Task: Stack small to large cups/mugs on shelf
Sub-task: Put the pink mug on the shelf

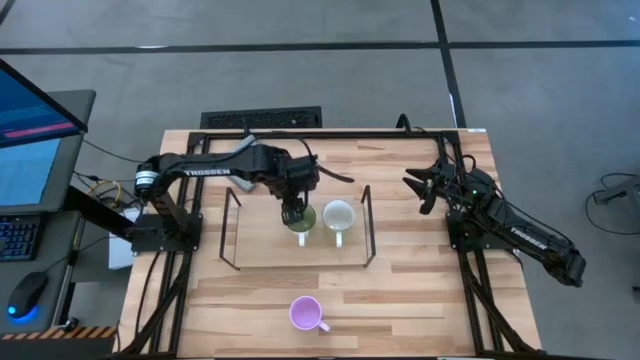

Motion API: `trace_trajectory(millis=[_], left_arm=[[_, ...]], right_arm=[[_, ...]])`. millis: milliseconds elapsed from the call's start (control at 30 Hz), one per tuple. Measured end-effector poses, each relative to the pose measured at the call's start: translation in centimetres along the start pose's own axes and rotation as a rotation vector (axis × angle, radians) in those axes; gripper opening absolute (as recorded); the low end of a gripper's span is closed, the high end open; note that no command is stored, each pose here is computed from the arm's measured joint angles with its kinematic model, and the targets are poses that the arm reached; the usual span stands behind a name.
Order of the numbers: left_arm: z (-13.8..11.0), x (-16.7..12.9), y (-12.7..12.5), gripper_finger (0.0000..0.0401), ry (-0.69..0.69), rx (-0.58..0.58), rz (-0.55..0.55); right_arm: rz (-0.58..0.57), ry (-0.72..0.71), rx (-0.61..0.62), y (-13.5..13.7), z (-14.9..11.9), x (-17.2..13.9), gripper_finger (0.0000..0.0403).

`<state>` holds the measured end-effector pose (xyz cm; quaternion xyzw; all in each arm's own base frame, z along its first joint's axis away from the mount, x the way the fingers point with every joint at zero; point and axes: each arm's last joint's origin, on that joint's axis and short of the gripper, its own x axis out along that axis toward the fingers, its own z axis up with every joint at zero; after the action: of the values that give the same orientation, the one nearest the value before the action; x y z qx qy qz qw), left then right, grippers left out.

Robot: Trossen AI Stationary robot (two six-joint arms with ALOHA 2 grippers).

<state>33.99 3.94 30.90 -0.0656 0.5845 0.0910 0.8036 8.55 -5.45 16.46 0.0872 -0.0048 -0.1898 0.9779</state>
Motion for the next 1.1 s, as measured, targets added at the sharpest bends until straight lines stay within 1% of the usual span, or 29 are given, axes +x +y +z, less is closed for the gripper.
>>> trace_trajectory(millis=[133, 233, 367, 467, 533, 600, 700, 767, 833, 933, 1100], left_arm=[[0.4, -2.5, 0.4, 0.0174, -0.025, 0.017, 0.136], [0.5, -4.2, 0.8, 0.0174, -0.074, 0.022, 0.247], [-0.5, -7.0, 1.4, 0.0174, -0.147, 0.040, 0.324], [-2.0, -10.1, 1.8, 0.0174, -0.238, 0.010, 0.361], [-3.5, -12.5, 2.1, 0.0174, -0.315, -0.015, 0.373], [-5.1, -14.8, 2.2, 0.0174, -0.410, -0.032, 0.365], [-7.8, -16.7, 2.0, 0.0174, -0.554, -0.045, 0.340], [-10.0, -17.0, 1.9, 0.0174, -0.633, -0.046, 0.334], [-12.3, -16.7, 1.9, 0.0174, -0.700, -0.052, 0.327], [-15.3, -15.4, 2.0, 0.0174, -0.789, -0.066, 0.301], [-19.4, -12.5, 2.4, 0.0174, -0.872, -0.098, 0.257]], right_arm=[[0.000, 0.000, 0.000, 0.0, 0.0, 0.0, 0.0178], [0.000, 0.000, 0.002, 0.0, 0.0, 0.0, 0.0178], [0.000, 0.000, 0.010, 0.0, 0.0, 0.0, 0.0178], [0.000, 0.001, 0.017, 0.0, 0.0, 0.0, 0.0178], [0.000, 0.001, 0.017, 0.0, 0.0, 0.0, 0.0178], [0.000, 0.001, 0.018, 0.0, 0.0, 0.0, 0.0178], [0.000, 0.001, 0.018, 0.0, 0.0, 0.0, 0.0178], [0.000, 0.001, 0.018, 0.0, 0.0, 0.0, 0.0178], [-0.001, 0.001, 0.018, 0.0, 0.0, 0.0, 0.0178], [-0.001, 0.001, 0.018, 0.0, 0.0, 0.0, 0.0178], [0.000, 0.001, 0.019, 0.0, 0.0, 0.0, 0.0178]])
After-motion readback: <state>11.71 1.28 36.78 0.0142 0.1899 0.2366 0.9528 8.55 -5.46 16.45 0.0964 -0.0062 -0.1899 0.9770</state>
